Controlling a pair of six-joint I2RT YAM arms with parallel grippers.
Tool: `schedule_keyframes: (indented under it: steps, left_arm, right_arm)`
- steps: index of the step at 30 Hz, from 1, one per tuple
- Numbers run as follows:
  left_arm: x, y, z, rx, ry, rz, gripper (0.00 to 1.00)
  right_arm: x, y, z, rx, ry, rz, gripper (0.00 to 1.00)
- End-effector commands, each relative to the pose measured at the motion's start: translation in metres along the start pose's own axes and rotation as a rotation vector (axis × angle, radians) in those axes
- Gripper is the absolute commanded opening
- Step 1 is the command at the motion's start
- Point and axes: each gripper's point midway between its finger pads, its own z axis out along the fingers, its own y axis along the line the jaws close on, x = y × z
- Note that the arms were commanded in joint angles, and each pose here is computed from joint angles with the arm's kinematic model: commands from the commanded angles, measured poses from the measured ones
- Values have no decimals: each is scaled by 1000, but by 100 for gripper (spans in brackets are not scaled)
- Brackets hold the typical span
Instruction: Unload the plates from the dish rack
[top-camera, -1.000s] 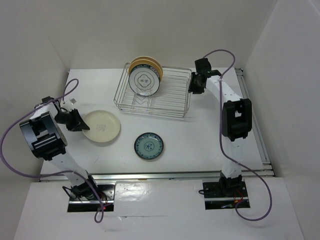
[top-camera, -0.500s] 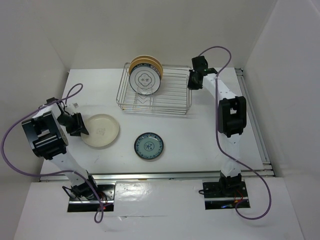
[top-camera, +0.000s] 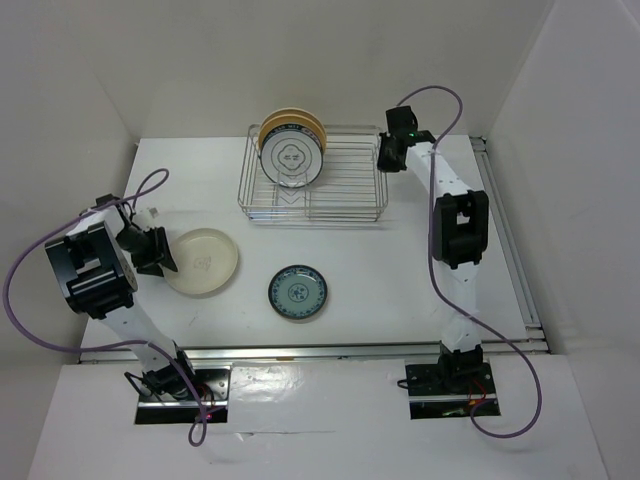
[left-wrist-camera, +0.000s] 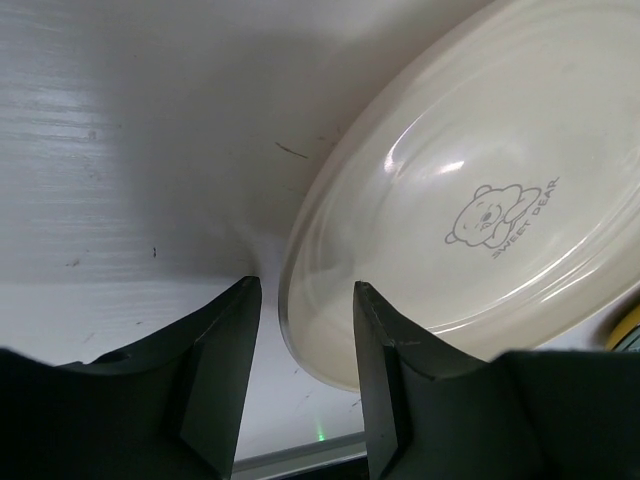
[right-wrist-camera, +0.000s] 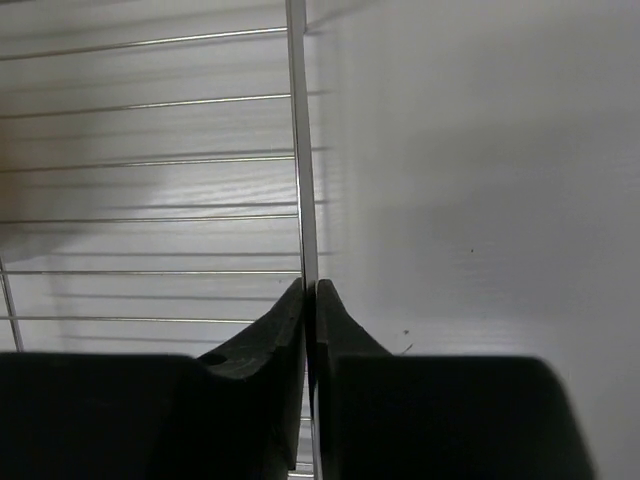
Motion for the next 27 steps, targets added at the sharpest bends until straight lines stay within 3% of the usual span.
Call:
schedule_keyframes:
  steps: [1,2,3,7,10,11,12,14,19,23,27]
  left_arm:
    - [-9,-3,-14,-23,-26,46,55]
    - [-9,-3,-14,-23,-26,46,55]
    - [-9,-2,-14,-32,-24,46,55]
    - [-10,0,-17,-46,-31,49,56]
    - [-13,0,-18,-47,-39,52,77]
    - [-16,2,-20,-61,-46,54,79]
    - [-16,4,-21,-73,-44,45,86]
    - [-20,4,-23,-75,-56,48,89]
    - [-32,0,-34,-90,-98,62,89]
    - [-37,-5,-40,-111,-119,88,89]
    - [-37,-8,-40,-109,-117,97,89]
  right_arm:
    - [-57,-20,-9,23,-144,24,16]
    - [-56,-19,-9,12,-141,13,49]
    - [-59,-17,-16,2,-143,12,62]
    - [-89,-7,-56,-31,-261,-48,85]
    - [-108,38,-95,-138,-397,-135,93]
    - [-97,49,-92,-173,-395,-196,96]
    - [-96,64,-96,-226,-417,-233,96]
    - [-82,103,-92,-390,-409,-314,98]
    - [-59,159,-62,-597,-311,-364,97]
    - [-57,180,-60,-699,-350,-393,91]
    - [-60,189,-52,-745,-386,-388,67]
